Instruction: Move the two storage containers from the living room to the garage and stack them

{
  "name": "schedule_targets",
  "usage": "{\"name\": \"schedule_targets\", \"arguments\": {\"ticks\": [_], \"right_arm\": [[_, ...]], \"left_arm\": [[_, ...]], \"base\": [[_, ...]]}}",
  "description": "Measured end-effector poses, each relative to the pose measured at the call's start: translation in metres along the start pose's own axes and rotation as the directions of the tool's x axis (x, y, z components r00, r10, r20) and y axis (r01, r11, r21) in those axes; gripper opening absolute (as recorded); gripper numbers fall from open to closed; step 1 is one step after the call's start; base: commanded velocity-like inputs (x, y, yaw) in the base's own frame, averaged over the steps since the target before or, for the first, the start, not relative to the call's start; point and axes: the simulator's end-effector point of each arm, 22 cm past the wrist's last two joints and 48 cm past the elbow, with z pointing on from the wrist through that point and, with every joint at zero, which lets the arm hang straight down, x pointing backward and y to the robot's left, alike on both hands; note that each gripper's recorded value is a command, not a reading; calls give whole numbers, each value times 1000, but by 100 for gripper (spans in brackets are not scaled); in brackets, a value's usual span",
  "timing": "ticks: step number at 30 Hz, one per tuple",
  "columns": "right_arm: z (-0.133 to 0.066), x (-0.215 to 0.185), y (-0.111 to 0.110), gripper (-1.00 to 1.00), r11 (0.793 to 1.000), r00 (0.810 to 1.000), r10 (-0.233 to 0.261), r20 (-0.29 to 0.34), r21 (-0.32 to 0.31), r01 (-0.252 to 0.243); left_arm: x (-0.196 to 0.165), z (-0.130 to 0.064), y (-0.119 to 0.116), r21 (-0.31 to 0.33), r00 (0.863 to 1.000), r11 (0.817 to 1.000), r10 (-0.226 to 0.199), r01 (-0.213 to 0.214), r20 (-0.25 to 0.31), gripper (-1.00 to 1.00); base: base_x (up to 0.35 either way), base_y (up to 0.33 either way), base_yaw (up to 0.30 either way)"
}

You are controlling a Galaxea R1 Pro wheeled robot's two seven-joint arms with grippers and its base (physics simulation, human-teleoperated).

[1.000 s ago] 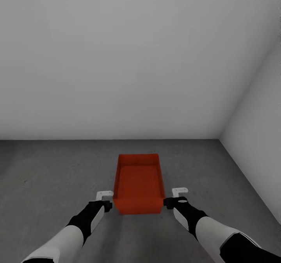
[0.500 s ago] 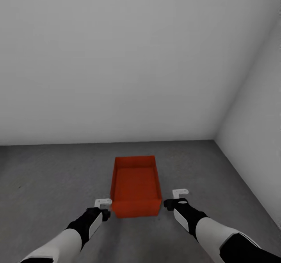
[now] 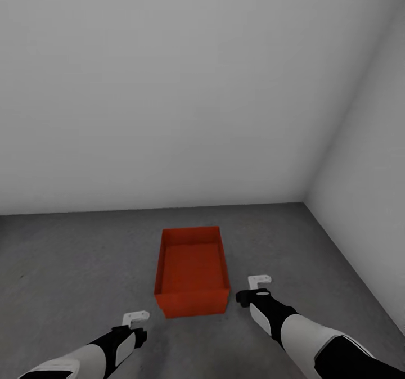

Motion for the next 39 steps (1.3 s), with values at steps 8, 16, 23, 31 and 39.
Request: {"name": "schedule_targets", "arguments": {"ticks": [8,16,23,31,39], "right_arm": [[0,0,0,100,1000,1000,1,-1,-1,-1],[1,9,-7,100,1000,1000,-3,-19,11,3],[4,29,-23,100,999,999,-2,-34,39,4],[-2,109,-19,100,999,992,-7,-129,41,12],[-13,167,-14,100,999,983,-10,-184,36,17]], "left_arm": [[1,0,1,-1,1000,1000,0,0,0,100],[1,0,1,-1,1000,1000,-1,1,-1,100],[4,1,1,-3,1000,1000,-1,1,-8,100],[15,2,8,-11,1000,1000,2,-2,-23,100],[14,-1,5,5,1000,1000,2,-2,-16,100]], "base": [[0,0,-2],[0,0,0],[0,0,0],[0,0,0],[0,0,0]]}}
